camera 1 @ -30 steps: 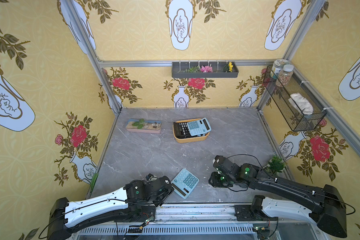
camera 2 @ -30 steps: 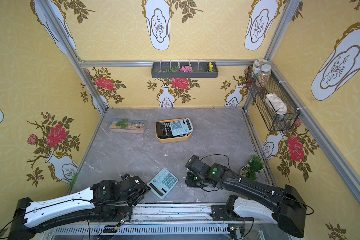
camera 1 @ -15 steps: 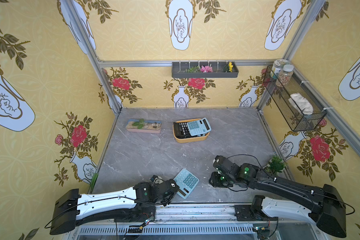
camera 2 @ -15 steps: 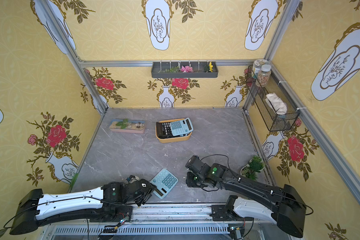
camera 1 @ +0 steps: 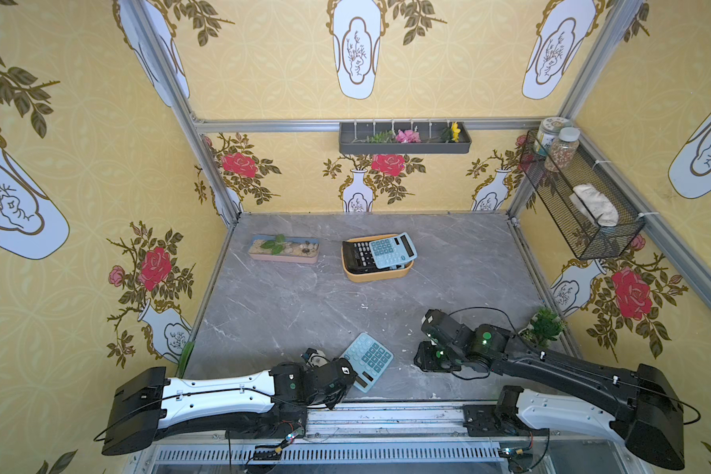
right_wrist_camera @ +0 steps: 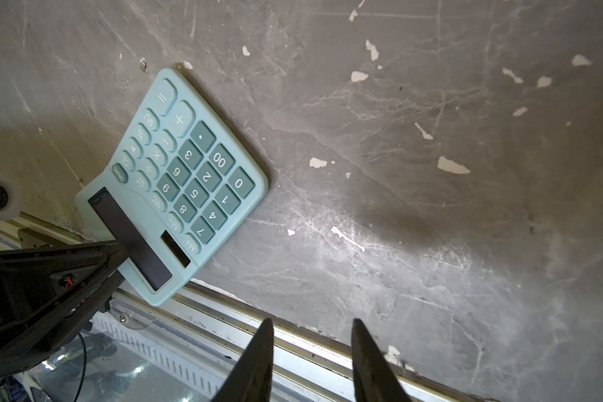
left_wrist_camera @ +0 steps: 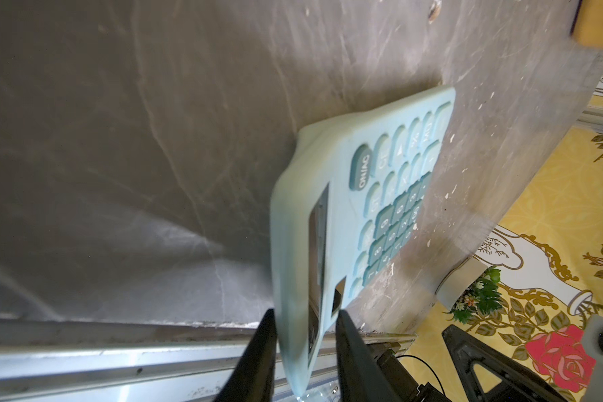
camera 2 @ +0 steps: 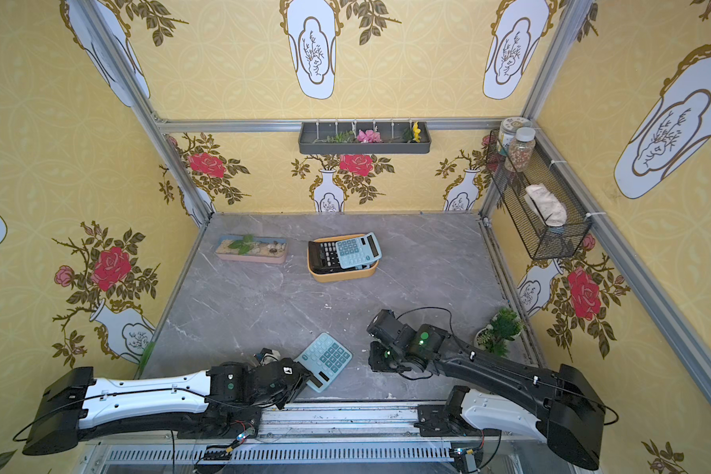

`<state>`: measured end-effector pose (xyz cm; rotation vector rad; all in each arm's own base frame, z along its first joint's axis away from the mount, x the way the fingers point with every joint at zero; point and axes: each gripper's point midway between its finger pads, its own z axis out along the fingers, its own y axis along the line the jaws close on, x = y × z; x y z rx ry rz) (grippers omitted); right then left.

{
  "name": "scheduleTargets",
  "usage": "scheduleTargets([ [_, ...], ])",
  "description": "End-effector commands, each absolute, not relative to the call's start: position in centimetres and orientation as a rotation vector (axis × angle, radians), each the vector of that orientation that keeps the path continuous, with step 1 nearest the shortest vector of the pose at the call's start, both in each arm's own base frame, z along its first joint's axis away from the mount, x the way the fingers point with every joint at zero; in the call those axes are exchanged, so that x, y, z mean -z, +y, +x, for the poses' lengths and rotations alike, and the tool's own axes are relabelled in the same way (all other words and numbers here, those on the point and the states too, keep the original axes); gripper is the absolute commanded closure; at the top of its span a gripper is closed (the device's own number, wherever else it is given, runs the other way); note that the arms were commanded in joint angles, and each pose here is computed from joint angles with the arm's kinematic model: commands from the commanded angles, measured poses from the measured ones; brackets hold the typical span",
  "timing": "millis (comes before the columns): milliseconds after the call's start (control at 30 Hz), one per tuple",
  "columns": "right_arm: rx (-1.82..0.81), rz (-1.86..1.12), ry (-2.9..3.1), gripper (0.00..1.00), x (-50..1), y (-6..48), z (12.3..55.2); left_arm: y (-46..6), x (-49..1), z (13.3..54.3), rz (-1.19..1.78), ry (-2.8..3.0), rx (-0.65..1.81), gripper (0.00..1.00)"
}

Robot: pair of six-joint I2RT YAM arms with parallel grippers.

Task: Put the calculator in the storage box
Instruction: Pick up the calculator at the center of the board.

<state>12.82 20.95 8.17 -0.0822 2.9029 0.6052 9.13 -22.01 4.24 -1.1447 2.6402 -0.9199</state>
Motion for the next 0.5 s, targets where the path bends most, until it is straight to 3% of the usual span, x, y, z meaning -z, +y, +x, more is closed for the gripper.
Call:
scheduleTargets([
  [0, -0.633, -0.075, 2.888, 0.61, -8.26, 21.36, 12.99, -21.8, -3.76, 9.2, -1.189, 2.622, 0.914, 0.7],
  [467, -0.636, -0.064, 2.889, 0.62, -8.02, 21.17, 12.86, -21.08, -3.29, 9.26, -1.195, 2.604, 0.908, 0.82],
])
